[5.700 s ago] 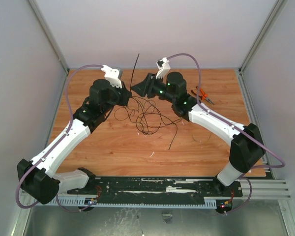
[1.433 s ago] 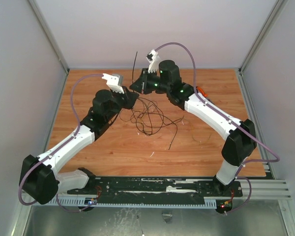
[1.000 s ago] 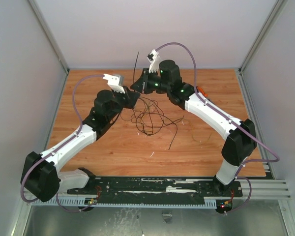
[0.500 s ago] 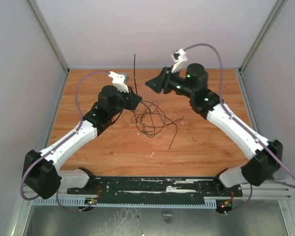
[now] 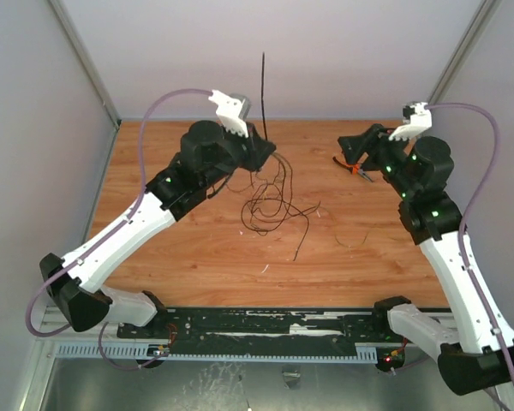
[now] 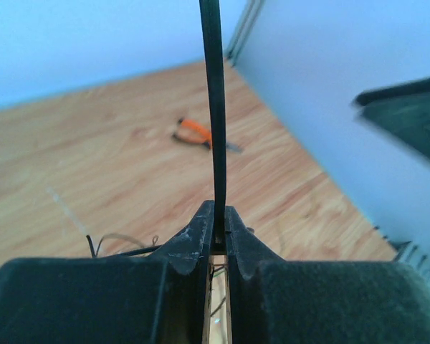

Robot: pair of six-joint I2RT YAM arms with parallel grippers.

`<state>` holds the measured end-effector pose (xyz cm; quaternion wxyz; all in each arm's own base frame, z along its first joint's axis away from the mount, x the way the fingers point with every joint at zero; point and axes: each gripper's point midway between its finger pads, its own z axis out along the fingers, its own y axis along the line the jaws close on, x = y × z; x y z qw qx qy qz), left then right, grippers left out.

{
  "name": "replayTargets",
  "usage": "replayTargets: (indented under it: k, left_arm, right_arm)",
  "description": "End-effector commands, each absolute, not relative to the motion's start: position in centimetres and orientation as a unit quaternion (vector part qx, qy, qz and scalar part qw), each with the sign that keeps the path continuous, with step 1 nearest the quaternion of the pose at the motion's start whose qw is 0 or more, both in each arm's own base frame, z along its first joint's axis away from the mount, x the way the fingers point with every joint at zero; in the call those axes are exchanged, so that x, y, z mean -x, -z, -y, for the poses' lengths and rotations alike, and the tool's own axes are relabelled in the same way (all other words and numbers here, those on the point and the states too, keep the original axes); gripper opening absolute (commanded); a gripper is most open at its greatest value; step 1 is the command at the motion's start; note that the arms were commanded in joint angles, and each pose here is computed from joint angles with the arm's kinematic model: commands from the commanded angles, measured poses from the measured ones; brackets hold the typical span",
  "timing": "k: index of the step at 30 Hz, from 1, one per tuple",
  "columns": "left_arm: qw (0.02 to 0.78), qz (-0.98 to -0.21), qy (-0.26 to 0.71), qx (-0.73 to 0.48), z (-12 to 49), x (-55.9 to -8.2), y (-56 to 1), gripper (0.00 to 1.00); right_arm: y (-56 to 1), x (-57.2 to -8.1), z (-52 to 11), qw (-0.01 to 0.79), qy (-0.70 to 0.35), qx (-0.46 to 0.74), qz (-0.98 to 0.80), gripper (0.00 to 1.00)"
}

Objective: Zip-tie the wires
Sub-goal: Place the cable at the center of the board.

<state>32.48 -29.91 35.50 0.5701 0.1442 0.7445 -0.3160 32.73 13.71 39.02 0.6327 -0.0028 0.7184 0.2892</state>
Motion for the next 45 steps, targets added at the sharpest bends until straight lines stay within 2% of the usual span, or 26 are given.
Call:
replayTargets:
  k: [1, 10, 14, 20, 28, 32, 37, 45]
  left_arm:
    - [0.593, -0.714, 0.335, -0.160, 31.4, -30.1, -41.9, 0.00]
    - [0.588, -0.698, 0.377, -0.160, 33.0, -23.9, -46.5, 0.00]
    - [0.600, -0.705, 0.344, -0.157, 32.8, -24.9, -45.6, 0.03]
    - [0.560, -0.765, 0.284, -0.141, 32.8, -31.6, -38.8, 0.07]
    - [0.457, -0.851, 0.243, -0.086, 30.0, -42.4, -23.5, 0.04]
    - [0.442, -0.871, 0.208, -0.056, 28.6, -46.6, -18.1, 0.02]
    - [0.436, -0.881, 0.183, -0.024, 27.3, -51.0, -14.6, 0.02]
    - [0.454, -0.877, 0.155, 0.016, 26.1, -57.4, -12.2, 0.02]
  right_arm:
    - [-36.2, -32.2, -10.0, 0.630, -0.224, -0.032, -0.743, 0.60]
    - [-34.0, -31.6, -8.7, 0.622, -0.210, -0.055, -0.752, 0.60]
    - [-32.9, -32.2, -8.3, 0.617, -0.197, -0.062, -0.760, 0.59]
    - [-30.9, -33.3, -8.5, 0.601, -0.193, -0.064, -0.773, 0.59]
    - [-28.3, -34.2, -8.0, 0.584, -0.176, -0.070, -0.789, 0.59]
    - [-27.6, -34.7, -8.1, 0.578, -0.176, -0.069, -0.793, 0.59]
    - [-26.6, -35.1, -8.2, 0.572, -0.176, -0.067, -0.798, 0.59]
    - [-25.1, -35.9, -8.6, 0.561, -0.178, -0.060, -0.806, 0.60]
